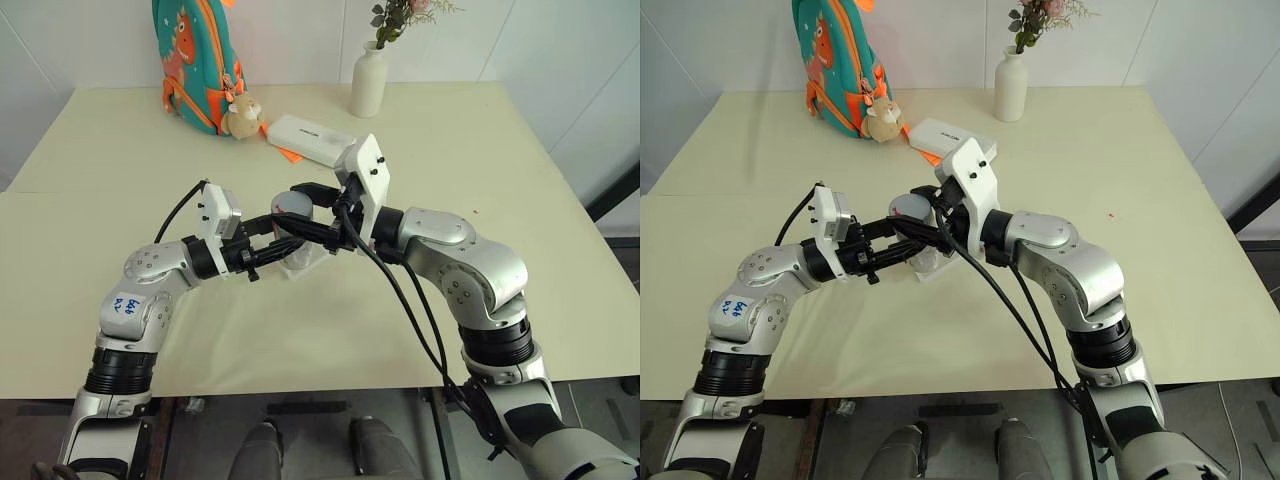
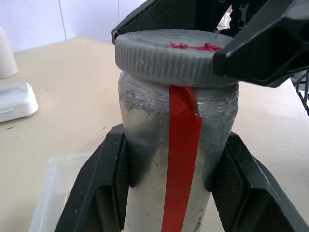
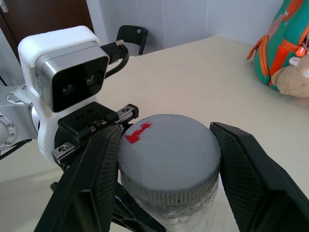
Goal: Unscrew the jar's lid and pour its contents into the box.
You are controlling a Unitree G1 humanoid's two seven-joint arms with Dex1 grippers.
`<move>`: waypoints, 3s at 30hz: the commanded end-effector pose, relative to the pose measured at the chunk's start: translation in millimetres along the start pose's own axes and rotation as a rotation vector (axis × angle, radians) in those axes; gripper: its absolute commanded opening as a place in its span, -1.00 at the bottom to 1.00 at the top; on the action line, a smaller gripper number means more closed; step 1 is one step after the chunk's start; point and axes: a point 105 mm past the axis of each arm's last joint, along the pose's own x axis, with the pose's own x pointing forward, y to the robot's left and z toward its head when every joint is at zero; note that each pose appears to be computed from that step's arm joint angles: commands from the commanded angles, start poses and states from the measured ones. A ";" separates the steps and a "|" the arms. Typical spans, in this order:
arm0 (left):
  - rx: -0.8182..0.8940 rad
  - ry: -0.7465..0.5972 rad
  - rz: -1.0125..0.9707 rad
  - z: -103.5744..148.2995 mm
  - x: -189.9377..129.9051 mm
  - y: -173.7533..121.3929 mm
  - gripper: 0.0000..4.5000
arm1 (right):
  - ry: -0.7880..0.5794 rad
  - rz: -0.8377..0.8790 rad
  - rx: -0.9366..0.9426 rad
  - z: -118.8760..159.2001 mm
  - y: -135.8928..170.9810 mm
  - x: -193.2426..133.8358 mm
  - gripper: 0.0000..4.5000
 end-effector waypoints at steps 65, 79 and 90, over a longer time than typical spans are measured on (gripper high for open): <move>0.054 -0.114 -0.317 51.5 9.0 -15.8 -0.16 | -0.067 0.231 -0.181 49.6 -11.6 -12.6 0.98; 0.043 -0.097 -0.290 45.7 2.6 -11.5 -0.16 | -0.065 0.078 -0.148 57.2 -47.3 -65.4 0.98; 0.049 -0.088 -0.275 45.4 1.9 -6.8 -0.16 | -0.128 0.282 -0.071 61.8 1.4 -49.7 0.98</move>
